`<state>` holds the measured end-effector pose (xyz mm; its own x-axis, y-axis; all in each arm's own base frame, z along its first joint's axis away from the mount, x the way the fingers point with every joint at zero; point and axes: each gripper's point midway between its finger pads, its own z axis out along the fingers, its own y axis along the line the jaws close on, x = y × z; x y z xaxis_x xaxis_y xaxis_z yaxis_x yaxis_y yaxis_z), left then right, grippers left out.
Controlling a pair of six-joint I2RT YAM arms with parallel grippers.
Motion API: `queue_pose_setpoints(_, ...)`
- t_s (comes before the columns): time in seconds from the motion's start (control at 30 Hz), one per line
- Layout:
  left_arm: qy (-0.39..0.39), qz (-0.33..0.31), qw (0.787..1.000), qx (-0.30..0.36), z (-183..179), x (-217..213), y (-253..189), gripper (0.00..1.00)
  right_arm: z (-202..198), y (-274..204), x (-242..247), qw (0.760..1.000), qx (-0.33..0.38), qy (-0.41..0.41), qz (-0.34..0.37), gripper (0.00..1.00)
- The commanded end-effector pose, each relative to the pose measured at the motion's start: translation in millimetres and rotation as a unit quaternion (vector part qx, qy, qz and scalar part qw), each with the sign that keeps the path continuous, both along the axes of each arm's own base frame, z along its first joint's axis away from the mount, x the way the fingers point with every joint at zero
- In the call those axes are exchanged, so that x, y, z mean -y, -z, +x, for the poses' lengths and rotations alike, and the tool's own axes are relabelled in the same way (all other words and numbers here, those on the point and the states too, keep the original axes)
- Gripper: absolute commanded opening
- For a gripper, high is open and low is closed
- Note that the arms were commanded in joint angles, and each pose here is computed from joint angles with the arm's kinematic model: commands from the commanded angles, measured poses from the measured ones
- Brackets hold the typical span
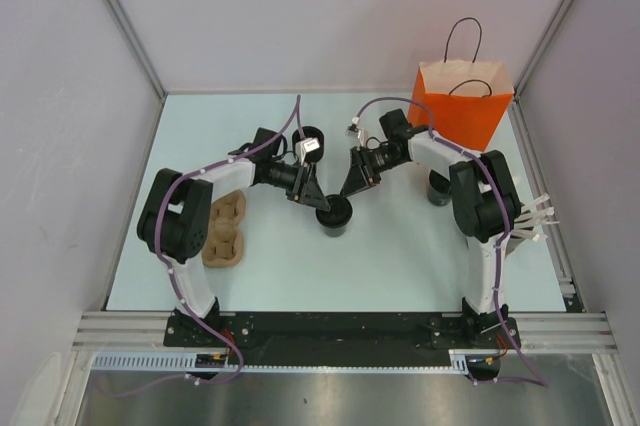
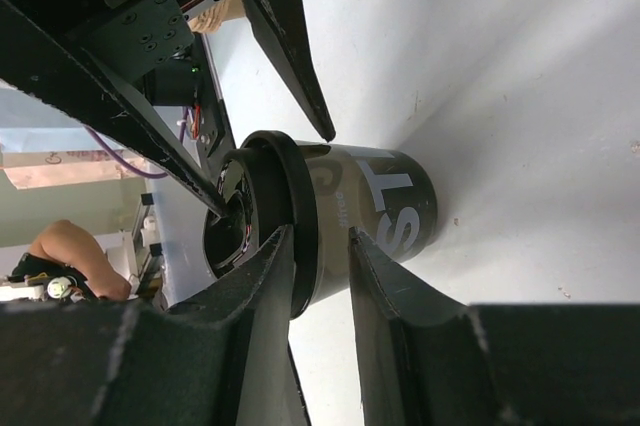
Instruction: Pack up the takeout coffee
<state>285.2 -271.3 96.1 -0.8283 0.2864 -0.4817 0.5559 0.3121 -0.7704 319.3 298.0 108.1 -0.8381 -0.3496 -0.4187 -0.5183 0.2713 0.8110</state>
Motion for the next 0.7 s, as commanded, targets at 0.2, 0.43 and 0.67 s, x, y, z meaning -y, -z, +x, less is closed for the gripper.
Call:
queue_pose_setpoints(0.2,-0.012,0.041,0.999,0.030,5.8,-5.4,9.7,0.63,3.3,15.6,8.1,0.998,0.035,0.007,-0.056,0.31)
queue_pose_setpoints(0.43,-0.012,0.065,0.997,0.047,5.5,-11.8,18.0,0.60,2.9,15.4,10.9,0.995,0.057,0.009,-0.080,0.27)
queue_pose_setpoints(0.67,-0.012,0.088,0.995,0.055,1.9,-18.2,24.7,0.58,21.7,-24.6,20.3,0.996,0.077,0.036,-0.036,0.45)
